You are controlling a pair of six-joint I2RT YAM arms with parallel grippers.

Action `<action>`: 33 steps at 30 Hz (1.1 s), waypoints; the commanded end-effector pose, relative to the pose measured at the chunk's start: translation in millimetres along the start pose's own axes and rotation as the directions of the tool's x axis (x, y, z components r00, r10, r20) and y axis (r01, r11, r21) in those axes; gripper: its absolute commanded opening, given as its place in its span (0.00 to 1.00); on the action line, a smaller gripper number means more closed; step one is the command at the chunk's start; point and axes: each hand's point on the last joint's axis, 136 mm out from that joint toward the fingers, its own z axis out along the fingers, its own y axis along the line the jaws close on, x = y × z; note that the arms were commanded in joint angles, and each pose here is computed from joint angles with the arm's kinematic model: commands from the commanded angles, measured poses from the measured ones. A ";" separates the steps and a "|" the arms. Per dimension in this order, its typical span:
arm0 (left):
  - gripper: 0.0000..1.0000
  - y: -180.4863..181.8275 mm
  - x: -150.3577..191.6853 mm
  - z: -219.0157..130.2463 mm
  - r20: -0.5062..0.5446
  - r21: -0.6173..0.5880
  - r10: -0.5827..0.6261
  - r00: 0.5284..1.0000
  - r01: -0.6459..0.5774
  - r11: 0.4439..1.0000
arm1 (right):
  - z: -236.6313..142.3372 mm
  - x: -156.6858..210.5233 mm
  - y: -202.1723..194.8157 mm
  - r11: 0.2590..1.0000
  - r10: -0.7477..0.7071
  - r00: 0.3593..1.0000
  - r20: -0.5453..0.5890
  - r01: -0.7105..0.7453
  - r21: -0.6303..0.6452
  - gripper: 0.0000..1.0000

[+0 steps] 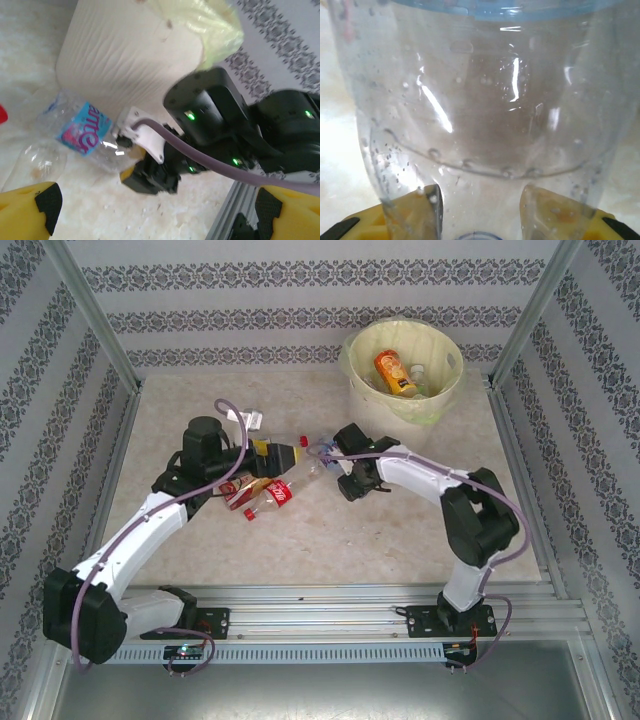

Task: Put the plastic bottles in the bin

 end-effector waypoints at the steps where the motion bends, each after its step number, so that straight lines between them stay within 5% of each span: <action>1: 1.00 -23.4 -28.1 -7.5 0.100 0.170 0.061 0.993 -0.078 0.982 | -30.3 3.6 6.9 0.996 0.083 0.995 0.047 -0.082 -0.023 0.38; 12: 1.00 -32.8 -28.4 -27.4 0.137 0.178 0.131 0.982 -0.155 0.972 | -134.9 1.9 17.9 0.958 0.266 0.935 0.235 -0.228 -0.176 0.38; 20: 1.00 -27.8 -26.4 -21.5 0.129 0.201 0.092 0.987 -0.117 0.973 | -221.8 -35.0 4.3 0.935 0.339 0.849 0.405 -0.257 -0.244 0.38; 27: 1.00 -25.6 -28.4 -21.6 0.129 0.178 0.078 0.989 -0.101 0.979 | -274.2 -74.1 -36.4 0.925 0.380 0.768 0.515 -0.315 -0.214 0.38; 33: 1.00 -24.7 -25.3 -25.1 0.129 0.154 0.110 0.985 -0.130 0.980 | -280.7 -99.2 -88.1 0.899 0.435 0.740 0.513 -0.389 -0.201 0.39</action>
